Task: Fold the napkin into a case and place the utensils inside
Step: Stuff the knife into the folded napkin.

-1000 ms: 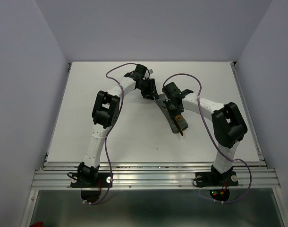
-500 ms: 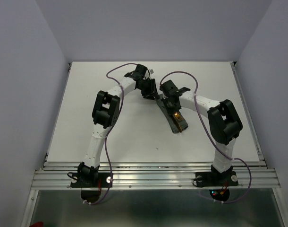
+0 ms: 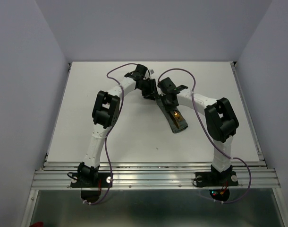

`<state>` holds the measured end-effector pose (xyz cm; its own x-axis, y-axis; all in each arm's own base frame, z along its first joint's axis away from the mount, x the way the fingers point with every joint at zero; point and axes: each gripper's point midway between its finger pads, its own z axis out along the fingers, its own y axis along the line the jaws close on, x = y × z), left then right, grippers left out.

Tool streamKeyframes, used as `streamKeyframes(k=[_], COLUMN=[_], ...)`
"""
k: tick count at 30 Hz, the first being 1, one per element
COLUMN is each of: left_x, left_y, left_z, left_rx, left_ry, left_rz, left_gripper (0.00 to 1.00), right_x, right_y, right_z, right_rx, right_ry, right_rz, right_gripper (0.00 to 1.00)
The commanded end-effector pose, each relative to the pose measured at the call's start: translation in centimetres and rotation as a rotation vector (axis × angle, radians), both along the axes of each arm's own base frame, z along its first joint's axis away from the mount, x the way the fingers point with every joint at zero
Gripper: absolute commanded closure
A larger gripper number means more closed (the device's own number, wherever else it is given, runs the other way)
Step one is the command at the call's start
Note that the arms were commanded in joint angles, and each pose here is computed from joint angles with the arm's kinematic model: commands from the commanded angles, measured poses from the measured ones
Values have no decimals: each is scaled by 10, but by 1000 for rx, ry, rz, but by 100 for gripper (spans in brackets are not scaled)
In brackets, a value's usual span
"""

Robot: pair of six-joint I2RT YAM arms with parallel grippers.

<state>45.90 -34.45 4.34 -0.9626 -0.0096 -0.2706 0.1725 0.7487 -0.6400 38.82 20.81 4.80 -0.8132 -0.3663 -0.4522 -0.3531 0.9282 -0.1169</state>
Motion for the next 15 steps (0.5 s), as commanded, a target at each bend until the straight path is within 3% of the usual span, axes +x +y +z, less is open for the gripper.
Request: streamKeyframes(k=[1, 15], left_x=[4, 1], left_y=[-9, -11], left_z=[27, 28], left_rx=[-44, -52], left_ry=[-57, -58], left_rz=[-36, -48], left_gripper=[51, 51], right_x=[28, 40], right_y=[14, 19], right_z=[19, 19], right_rx=[53, 68], right_ry=[-100, -133], right_rz=[-4, -36], right_gripper=[99, 99])
